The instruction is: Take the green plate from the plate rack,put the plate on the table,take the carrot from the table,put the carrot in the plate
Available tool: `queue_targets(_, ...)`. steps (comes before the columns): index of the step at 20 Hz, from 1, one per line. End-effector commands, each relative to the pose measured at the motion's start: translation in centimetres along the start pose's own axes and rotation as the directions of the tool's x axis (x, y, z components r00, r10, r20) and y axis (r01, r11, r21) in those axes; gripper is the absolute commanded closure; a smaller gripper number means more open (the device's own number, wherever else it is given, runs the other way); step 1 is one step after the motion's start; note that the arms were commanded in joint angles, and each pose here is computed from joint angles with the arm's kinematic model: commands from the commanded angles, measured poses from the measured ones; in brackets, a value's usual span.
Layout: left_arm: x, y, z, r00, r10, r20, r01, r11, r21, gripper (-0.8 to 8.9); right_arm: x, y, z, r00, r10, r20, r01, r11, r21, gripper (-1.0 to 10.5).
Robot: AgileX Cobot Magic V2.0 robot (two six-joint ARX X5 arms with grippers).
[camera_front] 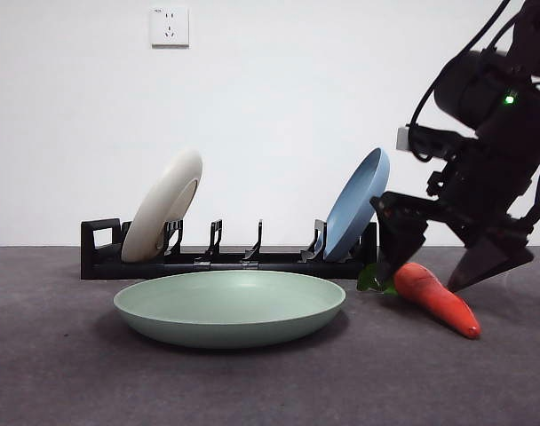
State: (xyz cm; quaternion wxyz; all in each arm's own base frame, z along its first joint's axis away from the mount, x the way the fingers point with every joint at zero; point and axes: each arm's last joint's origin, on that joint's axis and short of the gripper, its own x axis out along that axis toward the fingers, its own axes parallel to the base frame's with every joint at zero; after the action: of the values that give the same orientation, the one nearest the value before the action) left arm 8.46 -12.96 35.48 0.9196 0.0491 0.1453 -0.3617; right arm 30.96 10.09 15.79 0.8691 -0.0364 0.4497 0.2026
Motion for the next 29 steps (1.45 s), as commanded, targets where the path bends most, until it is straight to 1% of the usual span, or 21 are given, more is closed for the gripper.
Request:
queue_targets(1,0.0,-0.1,-0.2,1.0,-0.002,-0.012,0.002,1.0,-0.002,5.53,0.9,-0.1,-0.3,1.0,-0.002,-0.021,0.002,1.0,0.018,5.9)
queue_targets(2,0.0,-0.1,-0.2,1.0,-0.001,-0.016,0.001,1.0,-0.001,5.53,1.0,-0.1,-0.4,1.0,-0.002,-0.024,0.003,1.0,0.019,6.3)
queue_targets(4,0.1,0.0,-0.3,1.0,0.004,-0.019,-0.004,1.0,0.0,5.53,1.0,-0.1,-0.3,1.0,-0.001,-0.019,0.001,1.0,0.017,8.1)
queue_targets(5,0.1,0.0,-0.3,1.0,0.006,-0.018,-0.006,1.0,0.0,5.53,1.0,-0.1,-0.3,1.0,-0.001,-0.018,0.001,1.0,0.017,8.8)
queue_targets(7,0.0,0.0,-0.2,1.0,0.006,-0.018,-0.006,1.0,0.001,5.54,1.0,-0.1,-0.3,1.0,0.007,-0.019,-0.006,1.0,0.018,9.6)
queue_targets(11,0.1,0.0,-0.3,1.0,0.007,-0.021,-0.007,1.0,0.002,5.54,0.5,0.6,-0.3,0.999,0.015,-0.028,-0.015,1.0,0.006,9.6)
queue_targets(13,0.1,0.0,-0.3,1.0,0.008,-0.027,-0.008,1.0,0.004,5.53,-0.6,1.6,0.0,0.999,0.032,-0.016,-0.032,0.999,-0.018,9.6)
queue_targets(15,0.1,0.0,-0.4,0.999,0.008,-0.031,-0.008,1.0,0.005,5.54,-2.3,3.3,0.6,0.998,0.06,0.031,-0.059,0.997,-0.051,9.6)
queue_targets(16,0.1,0.0,-0.4,0.999,0.008,-0.033,-0.008,1.0,0.005,5.54,-3.2,4.3,0.9,0.995,0.081,0.062,-0.078,0.996,-0.051,9.6)
queue_targets(19,0.1,0.0,-0.4,0.999,0.009,-0.037,-0.008,1.0,0.007,5.54,-4.2,7.8,1.5,0.976,0.153,0.155,-0.134,0.983,-0.127,9.6)
queue_targets(22,0.1,0.0,-0.5,0.999,0.01,-0.048,-0.009,1.0,0.01,5.54,-2.8,10.9,1.5,0.958,0.194,0.211,-0.168,0.977,-0.132,9.6)
queue_targets(25,0.0,0.0,-0.7,0.998,0.011,-0.067,-0.01,1.0,0.015,5.54,-0.3,13.1,0.7,0.954,0.205,0.219,-0.174,0.973,-0.153,9.6)
queue_targets(27,0.0,0.0,-0.9,0.997,0.013,-0.081,-0.012,1.0,0.02,5.54,1.2,13.8,0.1,0.956,0.214,0.202,-0.186,0.971,-0.148,9.6)
queue_targets(29,0.0,0.1,-1.0,0.995,0.015,-0.094,-0.013,1.0,0.024,5.54,2.8,14.0,-0.6,0.96,0.214,0.18,-0.188,0.971,-0.147,9.6)
